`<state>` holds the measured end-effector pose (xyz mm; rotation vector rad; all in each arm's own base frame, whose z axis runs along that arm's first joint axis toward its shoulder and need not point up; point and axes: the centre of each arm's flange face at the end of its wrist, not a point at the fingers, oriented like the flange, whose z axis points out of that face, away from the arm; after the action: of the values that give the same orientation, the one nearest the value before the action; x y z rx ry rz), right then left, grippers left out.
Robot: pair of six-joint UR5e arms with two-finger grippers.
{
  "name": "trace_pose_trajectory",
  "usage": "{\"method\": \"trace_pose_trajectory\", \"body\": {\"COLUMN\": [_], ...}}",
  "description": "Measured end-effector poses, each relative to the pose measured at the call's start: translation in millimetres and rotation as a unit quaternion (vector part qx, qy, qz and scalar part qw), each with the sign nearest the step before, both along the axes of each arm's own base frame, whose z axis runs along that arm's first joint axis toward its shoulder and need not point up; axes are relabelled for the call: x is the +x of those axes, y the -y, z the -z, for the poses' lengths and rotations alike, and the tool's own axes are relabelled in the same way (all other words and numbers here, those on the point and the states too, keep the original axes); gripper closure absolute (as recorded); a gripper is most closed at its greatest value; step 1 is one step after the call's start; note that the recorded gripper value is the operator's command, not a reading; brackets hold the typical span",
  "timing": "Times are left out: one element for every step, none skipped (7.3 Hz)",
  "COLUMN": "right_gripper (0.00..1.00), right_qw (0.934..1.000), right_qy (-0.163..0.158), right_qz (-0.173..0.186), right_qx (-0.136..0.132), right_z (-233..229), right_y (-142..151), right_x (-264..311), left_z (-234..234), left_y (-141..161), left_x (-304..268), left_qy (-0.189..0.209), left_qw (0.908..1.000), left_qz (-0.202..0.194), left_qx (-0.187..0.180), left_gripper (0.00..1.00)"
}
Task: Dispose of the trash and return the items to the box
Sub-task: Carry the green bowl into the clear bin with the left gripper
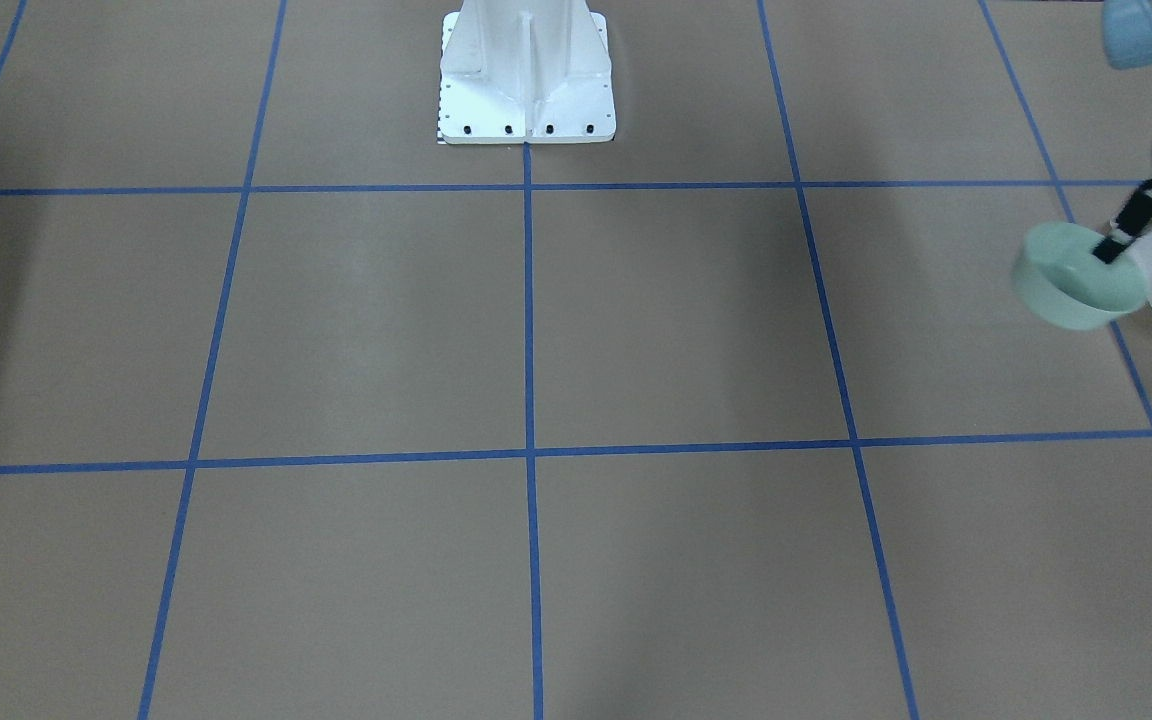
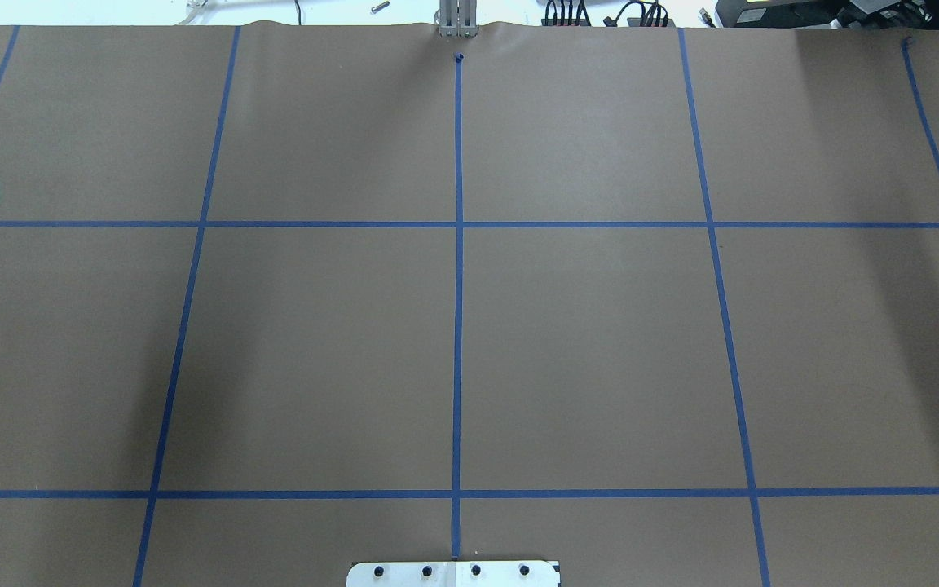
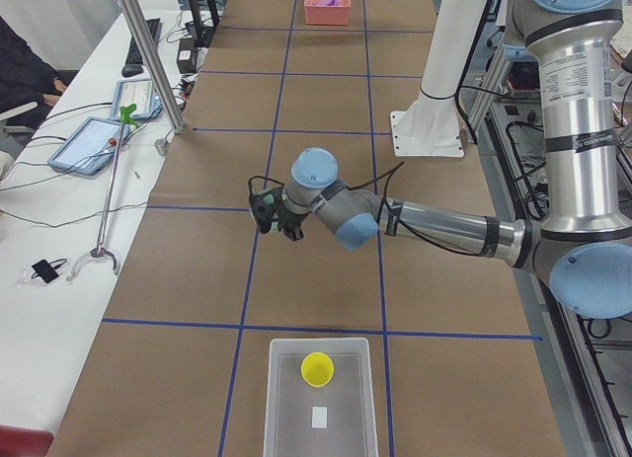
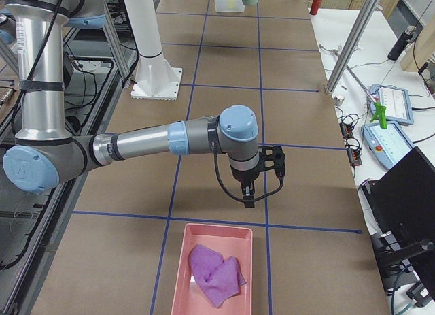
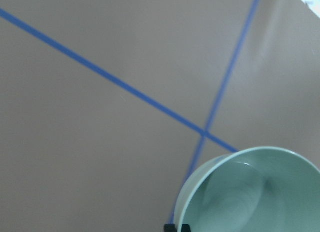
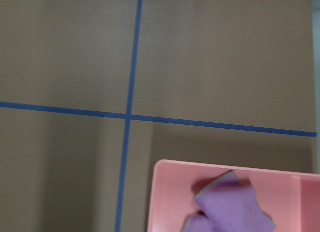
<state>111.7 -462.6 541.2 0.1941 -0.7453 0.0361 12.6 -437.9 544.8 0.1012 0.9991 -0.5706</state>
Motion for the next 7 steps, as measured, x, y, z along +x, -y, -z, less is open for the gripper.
{"method": "trace_pose_trajectory", "body": {"right_gripper": [0.0, 0.0, 0.0, 0.0, 0.0, 0.0, 0.0], "right_qw": [0.9999, 0.9997, 0.9994, 0.9992, 0.999, 0.9989, 0.9988], "right_qy": [0.013, 0.023, 0.032, 0.037, 0.04, 0.042, 0.045], "right_qz": [-0.003, -0.003, -0.002, -0.001, 0.002, 0.003, 0.001], "right_qx": [-0.006, -0.01, -0.015, -0.018, -0.019, -0.019, -0.022], "right_z": [14, 24, 31, 38, 46, 55, 64], "right_y": [2, 3, 4, 5, 6, 8, 8], "right_x": [-16, -29, -41, -51, -61, -71, -79], "left_z": [-58, -110, -151, -185, -214, -242, -266], "left_y": [-10, -25, -38, -50, -59, -63, -62], "left_x": [-52, -98, -131, -153, -163, -167, -171], "left_qy": [0.043, 0.072, 0.084, 0.085, 0.083, 0.081, 0.082], "left_qw": [0.9991, 0.9974, 0.996, 0.9945, 0.9928, 0.9911, 0.9896], "left_qz": [-0.001, 0.0, -0.001, 0.001, 0.0, -0.008, -0.017], "left_qx": [0.003, -0.006, -0.029, -0.06, -0.086, -0.105, -0.117], "left_gripper": [1.0, 1.0, 1.0, 1.0, 1.0, 1.0, 1.0]}}
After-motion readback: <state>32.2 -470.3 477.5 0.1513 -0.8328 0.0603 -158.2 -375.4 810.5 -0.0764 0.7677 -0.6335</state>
